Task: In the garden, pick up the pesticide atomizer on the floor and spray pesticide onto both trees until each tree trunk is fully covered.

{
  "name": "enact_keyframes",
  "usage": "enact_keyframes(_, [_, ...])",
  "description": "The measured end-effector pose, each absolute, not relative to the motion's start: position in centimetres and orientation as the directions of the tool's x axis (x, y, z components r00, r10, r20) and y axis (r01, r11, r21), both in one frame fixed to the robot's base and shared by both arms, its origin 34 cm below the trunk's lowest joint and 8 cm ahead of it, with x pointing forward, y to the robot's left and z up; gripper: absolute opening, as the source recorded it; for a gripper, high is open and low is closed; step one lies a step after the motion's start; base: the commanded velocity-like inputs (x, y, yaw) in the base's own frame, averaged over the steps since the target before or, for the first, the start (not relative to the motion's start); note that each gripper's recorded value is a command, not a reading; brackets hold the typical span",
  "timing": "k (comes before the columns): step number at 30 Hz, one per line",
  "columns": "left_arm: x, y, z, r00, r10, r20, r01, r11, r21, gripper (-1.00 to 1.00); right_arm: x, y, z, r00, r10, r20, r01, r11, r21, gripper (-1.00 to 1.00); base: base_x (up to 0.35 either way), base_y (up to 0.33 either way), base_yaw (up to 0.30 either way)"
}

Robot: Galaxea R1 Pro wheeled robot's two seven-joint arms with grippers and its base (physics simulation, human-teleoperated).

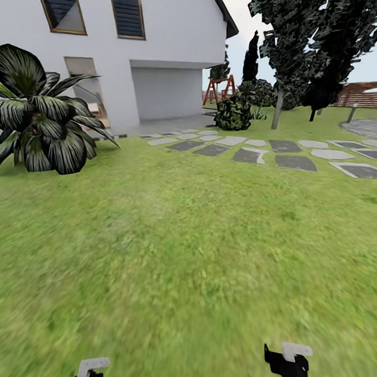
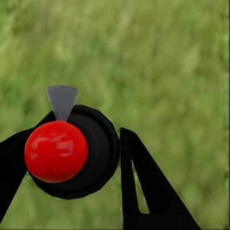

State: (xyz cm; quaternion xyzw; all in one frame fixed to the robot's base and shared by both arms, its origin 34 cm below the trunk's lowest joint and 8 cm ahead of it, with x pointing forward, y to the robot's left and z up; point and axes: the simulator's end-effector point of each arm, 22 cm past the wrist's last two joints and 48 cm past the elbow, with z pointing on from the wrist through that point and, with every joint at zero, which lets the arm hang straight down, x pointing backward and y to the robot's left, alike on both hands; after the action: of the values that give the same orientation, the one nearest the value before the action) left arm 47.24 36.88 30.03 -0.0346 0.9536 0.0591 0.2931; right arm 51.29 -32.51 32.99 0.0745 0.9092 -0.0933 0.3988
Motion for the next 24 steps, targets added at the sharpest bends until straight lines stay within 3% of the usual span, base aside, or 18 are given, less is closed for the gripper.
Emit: enact_keyframes(24, [47.23, 37.03, 30.04, -0.826, -0.033, -0.563, -0.103, 0.99, 0.094, -1.0, 51.22, -32.51, 32.95, -0.672, 0.061, -0.738, 0.21, 0.972, -0.111, 1.0, 0.0, -0.276, -0.3])
